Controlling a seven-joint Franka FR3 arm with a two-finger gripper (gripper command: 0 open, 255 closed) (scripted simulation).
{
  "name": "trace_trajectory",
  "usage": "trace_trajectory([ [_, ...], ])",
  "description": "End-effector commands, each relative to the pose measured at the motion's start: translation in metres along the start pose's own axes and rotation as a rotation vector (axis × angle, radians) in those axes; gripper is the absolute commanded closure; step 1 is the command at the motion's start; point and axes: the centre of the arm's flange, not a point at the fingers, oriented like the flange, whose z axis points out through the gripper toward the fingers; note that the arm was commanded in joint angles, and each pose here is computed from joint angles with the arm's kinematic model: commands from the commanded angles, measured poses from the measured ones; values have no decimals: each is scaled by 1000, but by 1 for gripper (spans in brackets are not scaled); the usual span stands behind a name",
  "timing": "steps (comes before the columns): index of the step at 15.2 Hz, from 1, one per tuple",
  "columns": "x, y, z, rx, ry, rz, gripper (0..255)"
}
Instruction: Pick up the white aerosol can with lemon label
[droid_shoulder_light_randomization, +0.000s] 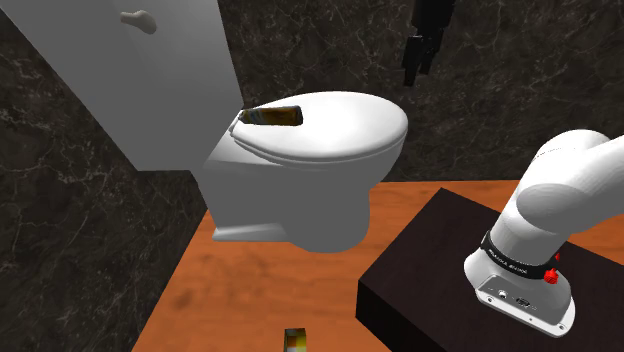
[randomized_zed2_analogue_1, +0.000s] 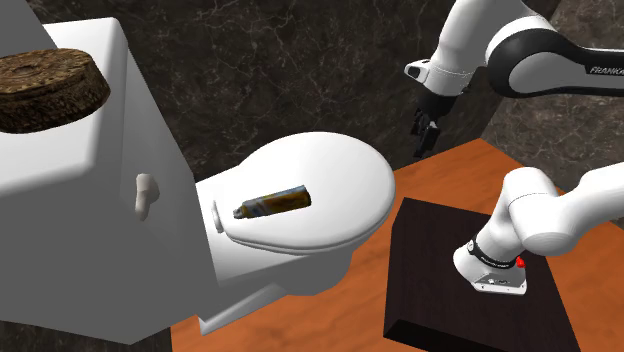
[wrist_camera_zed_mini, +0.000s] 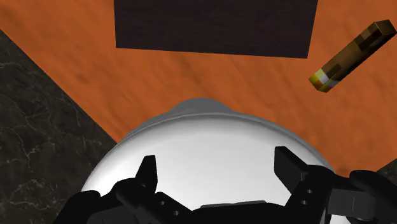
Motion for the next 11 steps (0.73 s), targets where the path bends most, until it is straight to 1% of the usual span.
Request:
trace_trajectory([
  [1, 0, 0, 0, 0, 0, 0, 0],
  [11, 125, -46, 26, 0, -28, -115, 0],
])
